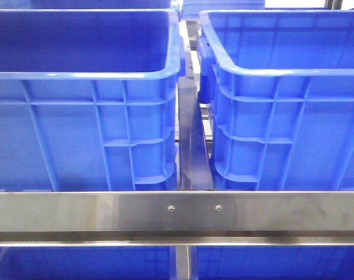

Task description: Pick red and yellow buttons and place in box

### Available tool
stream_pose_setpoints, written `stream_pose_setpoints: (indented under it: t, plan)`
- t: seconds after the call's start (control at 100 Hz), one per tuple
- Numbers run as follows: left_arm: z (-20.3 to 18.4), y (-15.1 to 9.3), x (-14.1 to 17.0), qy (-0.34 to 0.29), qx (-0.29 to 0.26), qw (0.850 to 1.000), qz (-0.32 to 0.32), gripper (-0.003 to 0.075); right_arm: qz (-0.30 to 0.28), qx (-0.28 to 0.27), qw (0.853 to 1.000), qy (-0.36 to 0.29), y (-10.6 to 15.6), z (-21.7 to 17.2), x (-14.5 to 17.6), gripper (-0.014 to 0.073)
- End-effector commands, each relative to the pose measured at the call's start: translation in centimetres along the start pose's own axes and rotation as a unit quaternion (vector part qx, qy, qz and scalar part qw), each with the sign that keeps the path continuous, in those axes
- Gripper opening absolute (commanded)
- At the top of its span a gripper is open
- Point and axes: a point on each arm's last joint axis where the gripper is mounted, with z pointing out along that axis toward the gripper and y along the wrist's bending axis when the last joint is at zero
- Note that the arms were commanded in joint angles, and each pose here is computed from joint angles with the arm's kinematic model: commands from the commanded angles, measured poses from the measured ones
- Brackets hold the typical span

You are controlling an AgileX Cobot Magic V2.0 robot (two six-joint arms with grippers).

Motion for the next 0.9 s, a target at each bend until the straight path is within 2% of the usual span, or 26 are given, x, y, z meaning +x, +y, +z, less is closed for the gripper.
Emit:
stream_pose_setpoints:
  t: [0.0,0.07,0.12,0.31,0.46,0.89]
  plan:
    - [-0.9,-0.1,-1.3,-0.046,0.004,0.999,-0.002,0.0411,-0.002,-0.005,0.998,-0.064,0.1,-0.3,-1.6,-0.0068]
    - [-0.9,-0.1,-1.3,-0.046,0.004,0.999,-0.002,0.05,-0.002,-0.005,0.998,-0.064,0.1,-0.3,-1.6,-0.0068]
    - [-0.9,-0.1,-1.3,-0.046,0.004,0.999,-0.002,0.0517,-0.002,-0.005,0.998,-0.064,0.1,-0.3,-1.6,-0.0068]
    - [-0.9,-0.6,-1.5,-0.054,0.028,0.998,-0.015,0.0514,-0.002,-0.005,0.998,-0.064,0.1,-0.3,-1.6,-0.0068]
    - [0.2,-1.8,-2.1,-0.045,0.057,0.997,0.023,0.0514,-0.002,-0.005,0.998,-0.064,0.1,-0.3,-1.6,-0.0068]
    - [8.4,-8.3,-6.2,0.035,0.134,0.984,0.116,0.0514,-0.002,-0.005,0.998,-0.064,0.1,-0.3,-1.6,-0.0068]
